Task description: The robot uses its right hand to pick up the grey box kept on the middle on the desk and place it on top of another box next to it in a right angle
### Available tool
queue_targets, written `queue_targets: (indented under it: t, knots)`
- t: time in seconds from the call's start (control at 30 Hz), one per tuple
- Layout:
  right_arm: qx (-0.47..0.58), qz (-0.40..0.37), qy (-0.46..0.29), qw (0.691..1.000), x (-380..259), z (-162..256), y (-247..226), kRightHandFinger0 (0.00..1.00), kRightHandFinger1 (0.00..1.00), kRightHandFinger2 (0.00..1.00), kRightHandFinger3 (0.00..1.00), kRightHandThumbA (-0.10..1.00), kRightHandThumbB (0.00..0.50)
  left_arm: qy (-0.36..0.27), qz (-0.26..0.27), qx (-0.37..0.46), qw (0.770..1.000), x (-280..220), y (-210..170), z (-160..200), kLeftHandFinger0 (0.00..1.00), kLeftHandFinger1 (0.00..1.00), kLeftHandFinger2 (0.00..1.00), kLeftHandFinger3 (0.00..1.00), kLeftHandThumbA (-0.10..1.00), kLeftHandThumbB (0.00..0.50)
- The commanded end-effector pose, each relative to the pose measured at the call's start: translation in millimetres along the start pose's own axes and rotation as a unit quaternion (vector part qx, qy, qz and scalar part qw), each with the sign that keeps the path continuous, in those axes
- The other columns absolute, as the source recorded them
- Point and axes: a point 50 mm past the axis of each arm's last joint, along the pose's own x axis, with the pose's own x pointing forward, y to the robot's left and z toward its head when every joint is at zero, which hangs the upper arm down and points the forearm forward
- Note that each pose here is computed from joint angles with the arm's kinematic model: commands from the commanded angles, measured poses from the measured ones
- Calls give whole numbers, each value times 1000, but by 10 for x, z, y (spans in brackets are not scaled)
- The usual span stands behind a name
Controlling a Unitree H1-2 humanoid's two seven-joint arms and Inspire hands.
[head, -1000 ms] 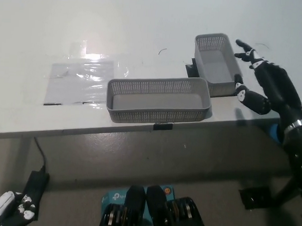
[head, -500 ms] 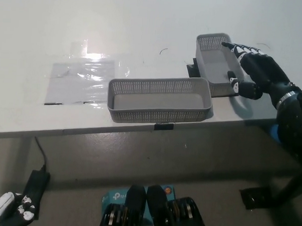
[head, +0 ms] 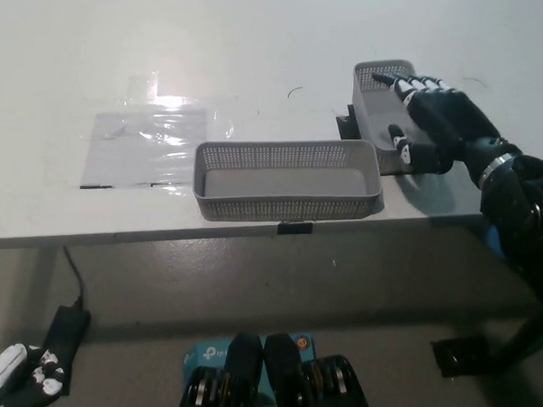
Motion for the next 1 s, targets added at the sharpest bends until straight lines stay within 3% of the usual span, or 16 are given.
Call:
queue_targets:
  t: [0.0, 0.13, 0.37, 0.63, 0.97]
  knots:
    - [-34, 10, -20, 999, 44, 73, -81, 1000, 1000, 1000, 1000, 270, 344, -13, 7, 17, 1000, -46, 172, 81, 0, 0, 9, 131, -100, 500]
    - [-45, 33, -9, 998, 37, -4, 39, 1000, 1000, 1000, 1000, 257, 328, -10, 13, 13, 1000, -63, 190, 97, 0, 0, 4, 141, -100, 500]
    - [-50, 47, 17, 997, 34, -186, 124, 1000, 1000, 1000, 1000, 190, 349, -7, 17, 15, 1000, -87, 196, 70, 0, 0, 0, 118, -100, 500]
    - [-70, 44, 52, 995, 96, -407, 148, 1000, 1000, 1000, 1000, 178, 317, 0, 19, 20, 1000, -147, 162, 44, 0, 0, 0, 98, -100, 500]
    - [-84, 46, 54, 994, 265, -316, 252, 1000, 1000, 1000, 1000, 192, 291, -10, 28, 26, 999, -198, 177, 13, 0, 0, 0, 89, -100, 500]
